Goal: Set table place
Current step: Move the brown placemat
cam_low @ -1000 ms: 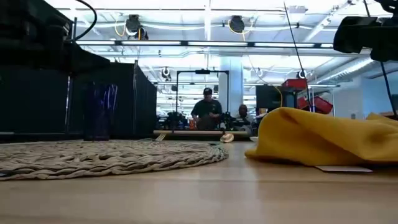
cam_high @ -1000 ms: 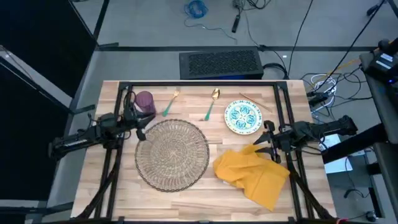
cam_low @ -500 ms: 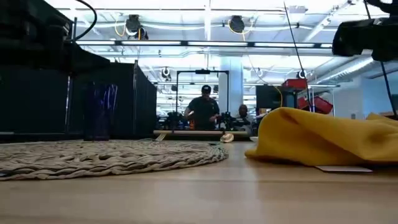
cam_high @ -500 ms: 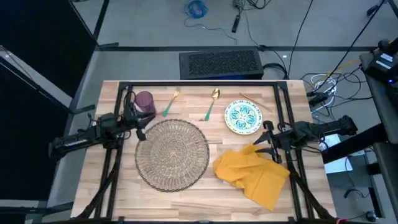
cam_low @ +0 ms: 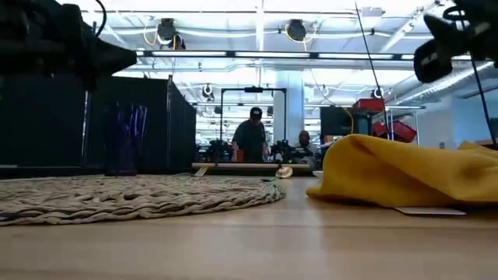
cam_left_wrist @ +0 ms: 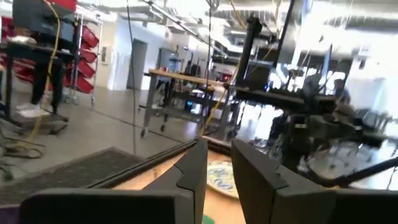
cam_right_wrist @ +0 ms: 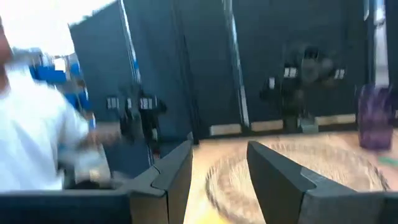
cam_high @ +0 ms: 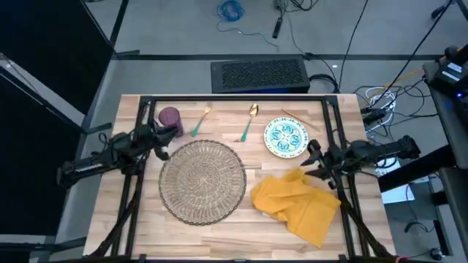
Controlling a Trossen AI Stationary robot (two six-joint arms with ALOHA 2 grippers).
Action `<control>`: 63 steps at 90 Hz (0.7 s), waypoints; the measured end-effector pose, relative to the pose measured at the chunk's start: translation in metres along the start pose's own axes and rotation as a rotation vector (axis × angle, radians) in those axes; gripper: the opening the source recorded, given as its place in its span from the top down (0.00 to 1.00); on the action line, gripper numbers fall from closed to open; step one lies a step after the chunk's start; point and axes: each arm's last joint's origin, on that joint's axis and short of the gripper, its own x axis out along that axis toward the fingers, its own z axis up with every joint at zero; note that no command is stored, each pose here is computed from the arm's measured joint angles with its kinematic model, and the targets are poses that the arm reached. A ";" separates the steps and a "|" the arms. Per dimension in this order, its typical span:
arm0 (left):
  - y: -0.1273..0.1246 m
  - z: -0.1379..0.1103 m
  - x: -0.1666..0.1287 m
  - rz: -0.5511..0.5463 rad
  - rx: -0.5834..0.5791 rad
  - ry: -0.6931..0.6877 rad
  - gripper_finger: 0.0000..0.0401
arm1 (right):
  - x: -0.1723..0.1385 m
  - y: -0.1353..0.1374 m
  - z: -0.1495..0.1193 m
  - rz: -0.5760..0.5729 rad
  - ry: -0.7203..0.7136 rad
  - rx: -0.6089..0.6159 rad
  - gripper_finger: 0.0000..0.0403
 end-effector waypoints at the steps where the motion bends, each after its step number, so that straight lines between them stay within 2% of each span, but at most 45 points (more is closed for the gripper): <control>1: 0.000 0.000 0.000 0.000 -0.005 0.000 0.85 | 0.000 0.000 0.002 -0.009 -0.018 0.000 0.65; 9: 0.000 0.001 0.000 -0.003 -0.058 -0.010 0.86 | -0.001 -0.001 0.012 -0.093 -0.137 -0.032 0.65; 17: -0.003 0.009 0.000 -0.034 -0.043 -0.043 0.86 | -0.002 0.000 0.022 -0.137 -0.195 -0.133 0.65; 28: -0.008 0.043 -0.003 -0.045 -0.017 -0.143 0.86 | -0.002 0.002 0.041 -0.249 -0.249 -0.189 0.65; 36: -0.012 0.069 -0.005 -0.003 0.027 -0.172 0.86 | -0.001 0.001 0.052 -0.366 -0.242 -0.239 0.65; 49: -0.014 0.097 0.002 0.108 0.081 -0.099 0.86 | 0.005 -0.001 0.068 -0.585 -0.210 -0.306 0.65; 63: -0.014 0.110 0.022 0.185 0.154 0.018 0.86 | 0.020 -0.001 0.080 -0.721 -0.124 -0.402 0.65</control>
